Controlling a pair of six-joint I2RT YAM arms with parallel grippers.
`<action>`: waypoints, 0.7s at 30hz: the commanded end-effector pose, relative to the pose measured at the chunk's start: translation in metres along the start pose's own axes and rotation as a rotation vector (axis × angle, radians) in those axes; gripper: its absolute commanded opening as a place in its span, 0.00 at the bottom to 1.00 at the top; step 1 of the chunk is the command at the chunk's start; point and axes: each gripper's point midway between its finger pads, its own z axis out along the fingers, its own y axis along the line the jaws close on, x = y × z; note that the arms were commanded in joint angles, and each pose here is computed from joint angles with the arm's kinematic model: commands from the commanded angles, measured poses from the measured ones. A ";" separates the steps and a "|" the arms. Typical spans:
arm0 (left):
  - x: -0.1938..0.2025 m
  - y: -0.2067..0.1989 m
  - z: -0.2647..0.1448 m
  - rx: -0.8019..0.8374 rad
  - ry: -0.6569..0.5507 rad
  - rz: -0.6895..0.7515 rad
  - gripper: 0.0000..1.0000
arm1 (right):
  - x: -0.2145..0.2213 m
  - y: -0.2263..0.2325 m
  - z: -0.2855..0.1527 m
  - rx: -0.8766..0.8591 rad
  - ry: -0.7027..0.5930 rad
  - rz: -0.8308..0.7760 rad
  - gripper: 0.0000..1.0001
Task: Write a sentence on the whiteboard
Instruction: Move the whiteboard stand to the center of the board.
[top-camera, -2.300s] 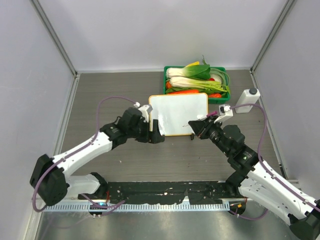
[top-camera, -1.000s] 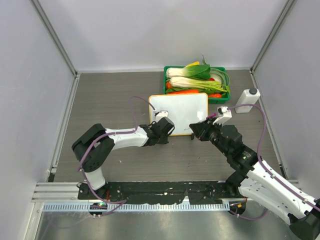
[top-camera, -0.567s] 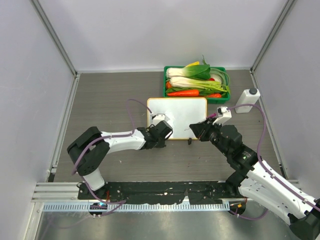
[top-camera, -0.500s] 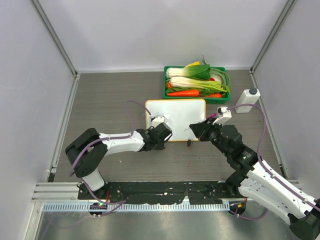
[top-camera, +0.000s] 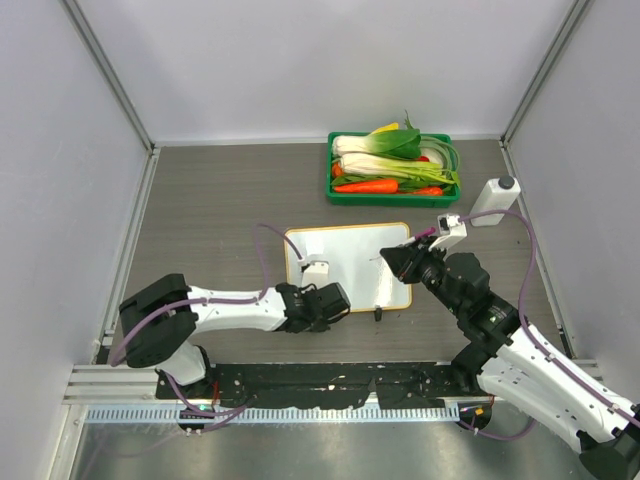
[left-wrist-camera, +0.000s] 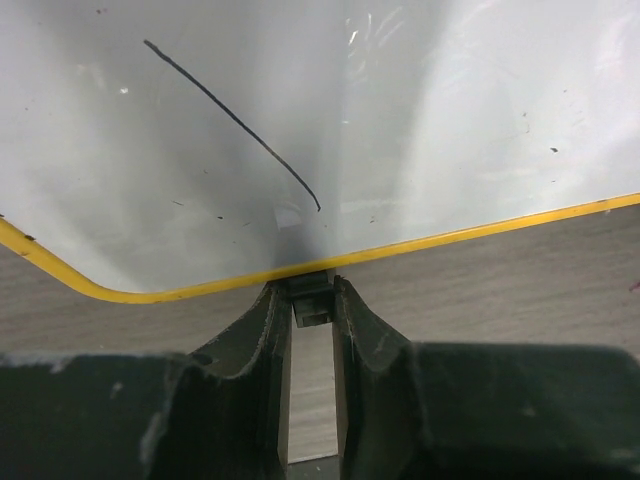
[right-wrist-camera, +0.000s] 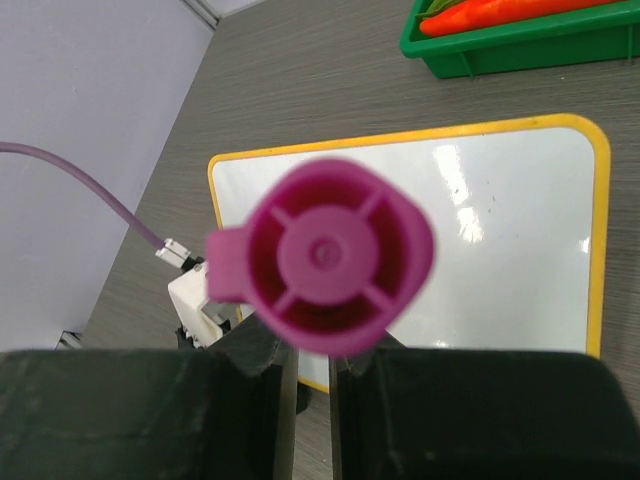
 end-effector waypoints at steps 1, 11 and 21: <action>0.022 0.000 -0.013 -0.007 0.036 -0.069 0.00 | -0.008 0.005 -0.002 -0.019 -0.031 0.009 0.01; 0.034 -0.008 -0.021 -0.017 0.039 -0.082 0.01 | -0.005 0.003 -0.002 -0.017 -0.021 0.005 0.01; 0.039 -0.020 -0.029 -0.015 0.016 -0.040 0.49 | -0.002 0.001 -0.004 -0.009 -0.014 0.012 0.01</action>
